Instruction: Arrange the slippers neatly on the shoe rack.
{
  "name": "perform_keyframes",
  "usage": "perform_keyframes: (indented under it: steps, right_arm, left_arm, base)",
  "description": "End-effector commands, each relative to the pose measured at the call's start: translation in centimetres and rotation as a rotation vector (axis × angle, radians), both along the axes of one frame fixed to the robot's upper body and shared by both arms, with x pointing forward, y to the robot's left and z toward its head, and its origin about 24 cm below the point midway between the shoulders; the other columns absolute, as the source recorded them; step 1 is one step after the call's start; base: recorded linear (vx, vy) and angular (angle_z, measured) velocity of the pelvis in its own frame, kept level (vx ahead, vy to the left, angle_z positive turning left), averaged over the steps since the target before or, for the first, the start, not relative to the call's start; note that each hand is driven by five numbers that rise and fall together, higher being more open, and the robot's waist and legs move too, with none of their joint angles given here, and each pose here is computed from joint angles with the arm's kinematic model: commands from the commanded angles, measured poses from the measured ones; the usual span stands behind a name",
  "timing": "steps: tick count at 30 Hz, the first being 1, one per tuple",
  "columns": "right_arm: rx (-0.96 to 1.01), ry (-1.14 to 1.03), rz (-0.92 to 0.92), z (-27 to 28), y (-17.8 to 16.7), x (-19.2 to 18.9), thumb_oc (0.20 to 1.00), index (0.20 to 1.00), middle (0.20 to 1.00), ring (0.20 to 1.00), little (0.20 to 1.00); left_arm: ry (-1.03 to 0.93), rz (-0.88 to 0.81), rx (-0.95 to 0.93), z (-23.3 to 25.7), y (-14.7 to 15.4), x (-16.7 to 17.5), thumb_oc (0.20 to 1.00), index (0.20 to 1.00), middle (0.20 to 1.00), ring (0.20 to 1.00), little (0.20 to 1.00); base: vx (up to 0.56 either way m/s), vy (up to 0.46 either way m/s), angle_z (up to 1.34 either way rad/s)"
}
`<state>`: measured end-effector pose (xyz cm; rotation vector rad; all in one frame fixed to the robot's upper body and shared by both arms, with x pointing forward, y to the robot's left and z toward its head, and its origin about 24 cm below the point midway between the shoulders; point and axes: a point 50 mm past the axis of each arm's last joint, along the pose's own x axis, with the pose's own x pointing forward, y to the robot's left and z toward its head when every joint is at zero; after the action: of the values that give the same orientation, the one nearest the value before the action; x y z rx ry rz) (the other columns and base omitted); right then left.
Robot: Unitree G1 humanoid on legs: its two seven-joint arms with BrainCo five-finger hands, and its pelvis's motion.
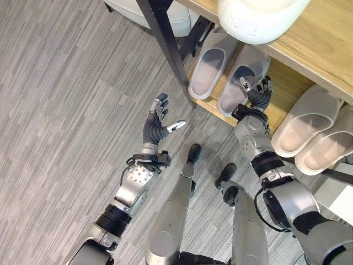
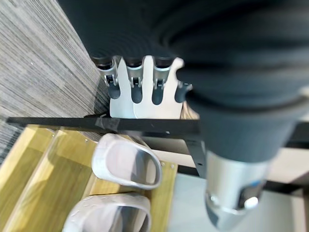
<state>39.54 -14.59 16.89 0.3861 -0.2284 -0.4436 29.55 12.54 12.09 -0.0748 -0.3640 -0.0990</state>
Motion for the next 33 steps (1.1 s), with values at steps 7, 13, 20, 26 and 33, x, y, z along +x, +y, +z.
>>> perform_keyframes:
  steps: [7, 13, 20, 26, 33]
  right_arm:
    - [0.052, 0.067, 0.090, -2.5, 0.9, -0.2, 1.000, 1.000, 1.000, 1.000, 1.000]
    - [-0.281, 0.269, 0.354, -12.5, 2.2, -7.0, 1.000, 1.000, 1.000, 1.000, 1.000]
    - [-0.468, 0.416, 0.516, -17.5, -1.4, -13.7, 1.000, 1.000, 1.000, 1.000, 1.000]
    - [-0.552, 0.555, 0.561, -20.1, -4.2, -18.1, 1.000, 1.000, 1.000, 1.000, 1.000]
    - [-0.518, 0.643, 0.605, -21.4, -5.8, -19.7, 1.000, 1.000, 1.000, 1.000, 1.000]
  left_arm:
    - [-0.137, -0.105, -0.040, 3.0, -1.9, -0.3, 1.000, 1.000, 1.000, 1.000, 1.000]
    - [0.050, -0.043, -0.019, -1.4, 0.1, -0.5, 1.000, 1.000, 1.000, 1.000, 1.000]
    - [0.316, -0.008, 0.117, -7.9, 4.1, -3.8, 1.000, 1.000, 1.000, 1.000, 1.000]
    - [0.446, -0.192, 0.395, -11.1, 4.2, -6.3, 1.000, 1.000, 1.000, 1.000, 1.000]
    - [0.263, -0.483, 0.637, -7.8, 1.3, -5.8, 1.000, 1.000, 1.000, 1.000, 1.000]
  base:
    - [0.01, -0.008, 0.02]
    - [0.01, 0.001, -0.43]
    - [0.12, -0.010, -0.31]
    - [0.06, 0.006, -0.16]
    - [0.02, -0.012, -0.36]
